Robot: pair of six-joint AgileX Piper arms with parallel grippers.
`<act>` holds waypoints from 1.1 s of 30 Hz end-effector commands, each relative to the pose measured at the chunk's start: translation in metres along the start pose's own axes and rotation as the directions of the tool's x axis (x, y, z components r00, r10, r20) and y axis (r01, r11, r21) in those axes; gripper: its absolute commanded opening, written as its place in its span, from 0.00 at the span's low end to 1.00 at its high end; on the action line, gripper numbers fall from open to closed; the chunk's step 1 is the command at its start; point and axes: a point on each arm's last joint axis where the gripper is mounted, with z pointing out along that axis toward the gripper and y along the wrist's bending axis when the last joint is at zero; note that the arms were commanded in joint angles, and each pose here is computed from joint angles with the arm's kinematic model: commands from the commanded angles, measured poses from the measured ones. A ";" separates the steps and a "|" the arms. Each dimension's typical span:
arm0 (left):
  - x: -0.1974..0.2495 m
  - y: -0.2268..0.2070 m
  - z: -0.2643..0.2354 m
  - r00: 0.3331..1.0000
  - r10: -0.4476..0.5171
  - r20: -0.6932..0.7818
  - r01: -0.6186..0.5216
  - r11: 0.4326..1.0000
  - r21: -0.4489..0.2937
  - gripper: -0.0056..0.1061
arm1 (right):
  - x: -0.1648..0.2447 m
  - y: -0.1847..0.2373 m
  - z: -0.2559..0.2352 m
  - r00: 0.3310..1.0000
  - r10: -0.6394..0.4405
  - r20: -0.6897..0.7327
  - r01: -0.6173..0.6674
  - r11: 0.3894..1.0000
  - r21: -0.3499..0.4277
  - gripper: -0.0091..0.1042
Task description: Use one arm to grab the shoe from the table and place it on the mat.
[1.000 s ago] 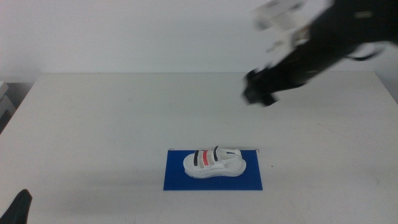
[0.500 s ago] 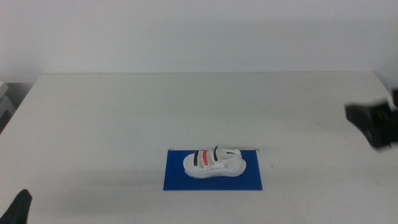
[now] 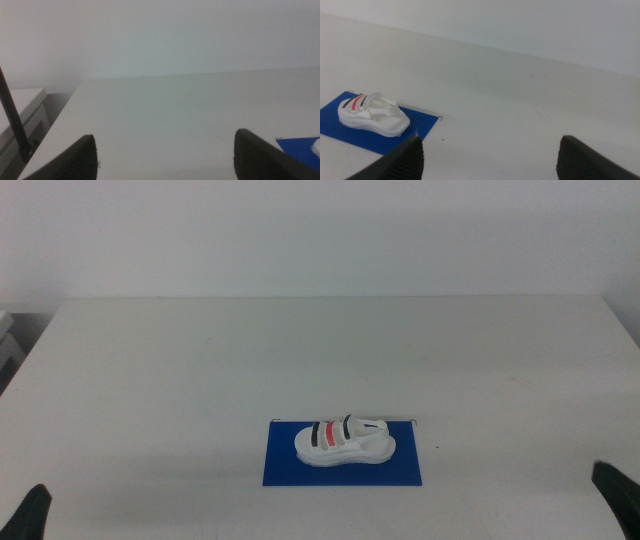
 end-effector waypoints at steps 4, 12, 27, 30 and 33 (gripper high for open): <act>-0.006 0.000 -0.001 0.996 -0.014 0.088 0.014 1.000 -0.001 0.89 | 0.004 0.000 -0.017 0.986 -0.009 0.166 0.007 1.000 0.008 0.89; -0.006 0.000 -0.001 0.996 -0.014 0.088 0.014 1.000 -0.001 0.89 | 0.036 0.000 -0.024 0.977 -0.003 0.213 0.001 1.000 0.007 0.89; -0.006 0.000 -0.001 0.996 -0.014 0.088 0.014 1.000 -0.001 0.89 | 0.052 0.001 -0.029 0.967 -0.001 0.254 -0.001 1.000 0.008 0.89; -0.006 0.000 -0.001 0.996 -0.014 0.088 0.014 1.000 -0.001 0.89 | 0.052 0.001 -0.029 0.967 -0.018 0.254 0.015 1.000 0.014 0.89; -0.006 0.000 -0.001 0.996 -0.014 0.088 0.014 1.000 -0.001 0.89 | 0.052 0.000 -0.029 0.966 -0.047 0.253 0.042 0.999 0.024 0.89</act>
